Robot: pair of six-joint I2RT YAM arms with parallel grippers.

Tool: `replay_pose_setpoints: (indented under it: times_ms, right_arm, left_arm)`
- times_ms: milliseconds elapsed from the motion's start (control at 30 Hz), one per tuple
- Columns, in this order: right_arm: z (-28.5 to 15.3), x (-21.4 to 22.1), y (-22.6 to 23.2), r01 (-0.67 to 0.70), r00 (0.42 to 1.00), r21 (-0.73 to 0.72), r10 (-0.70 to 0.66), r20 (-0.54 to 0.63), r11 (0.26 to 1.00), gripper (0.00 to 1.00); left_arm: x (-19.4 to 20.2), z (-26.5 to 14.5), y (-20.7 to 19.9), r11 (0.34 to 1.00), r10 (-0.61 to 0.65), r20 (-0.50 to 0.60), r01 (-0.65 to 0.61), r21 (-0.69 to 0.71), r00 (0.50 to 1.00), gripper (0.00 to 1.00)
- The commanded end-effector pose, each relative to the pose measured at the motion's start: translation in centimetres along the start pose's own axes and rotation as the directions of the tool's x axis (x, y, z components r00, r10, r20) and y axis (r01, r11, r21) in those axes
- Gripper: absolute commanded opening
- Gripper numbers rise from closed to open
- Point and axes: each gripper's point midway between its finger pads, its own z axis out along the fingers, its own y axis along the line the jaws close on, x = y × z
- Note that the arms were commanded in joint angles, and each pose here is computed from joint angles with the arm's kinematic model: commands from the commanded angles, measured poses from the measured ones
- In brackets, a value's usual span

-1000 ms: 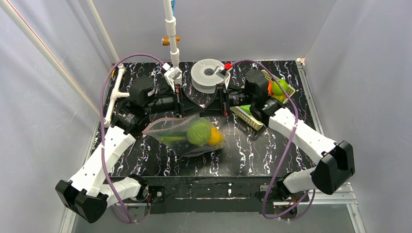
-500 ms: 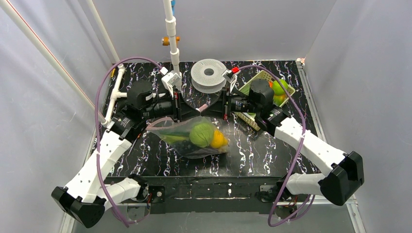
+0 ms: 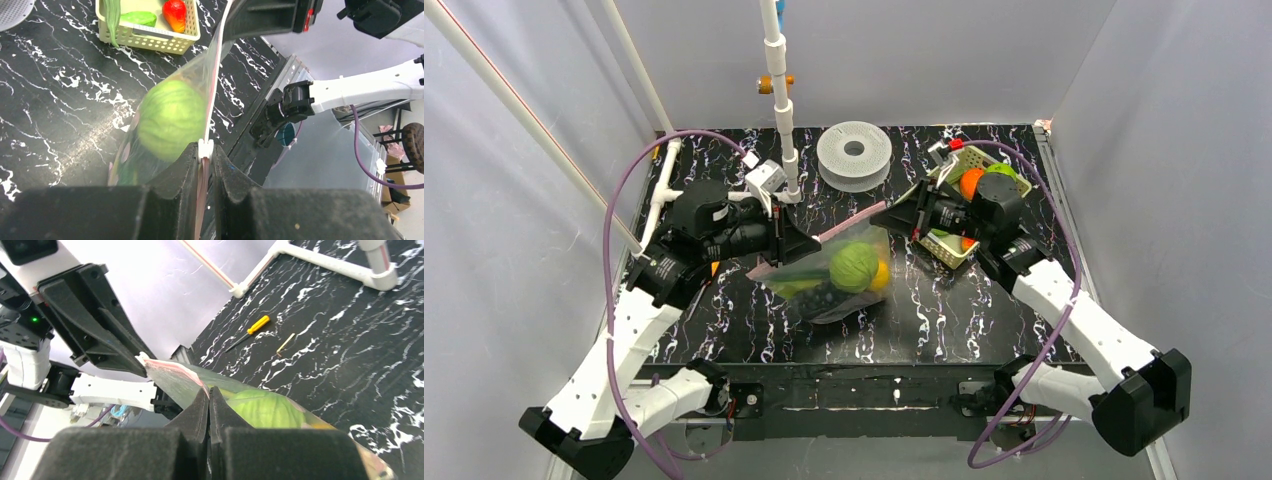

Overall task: Place the food in the zip-top bag and seal the zipper
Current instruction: Zip the zipper food storage bag at the center of the board.

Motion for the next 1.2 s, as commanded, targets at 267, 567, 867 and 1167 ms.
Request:
replay_pose_setpoints:
  times_ms: [267, 567, 867, 1167]
  right_arm:
    - [-4.2, -2.5, -4.5, 0.003, 0.985, 0.209, -0.039, 0.167, 0.978, 0.01]
    - [-5.7, -1.8, -4.7, 0.016, 0.982, 0.266, -0.065, 0.176, 0.964, 0.01]
    - [-7.1, -2.2, -4.9, 0.034, 0.973, 0.328, -0.106, 0.206, 0.944, 0.01]
    - [-7.4, -1.7, -5.0, 0.027, 0.977, 0.335, -0.097, 0.192, 0.942, 0.01]
  left_arm:
    - [3.3, -3.5, 0.5, 0.995, 0.021, -0.040, -0.025, -0.100, 0.999, 0.00]
    - [4.0, -4.7, 1.9, 0.978, 0.004, -0.041, -0.013, -0.206, 0.999, 0.00]
    - [4.6, -5.9, 2.1, 0.968, 0.007, -0.044, -0.018, -0.250, 0.999, 0.00]
    - [5.1, -6.5, 2.5, 0.960, 0.005, -0.044, -0.017, -0.281, 0.999, 0.00]
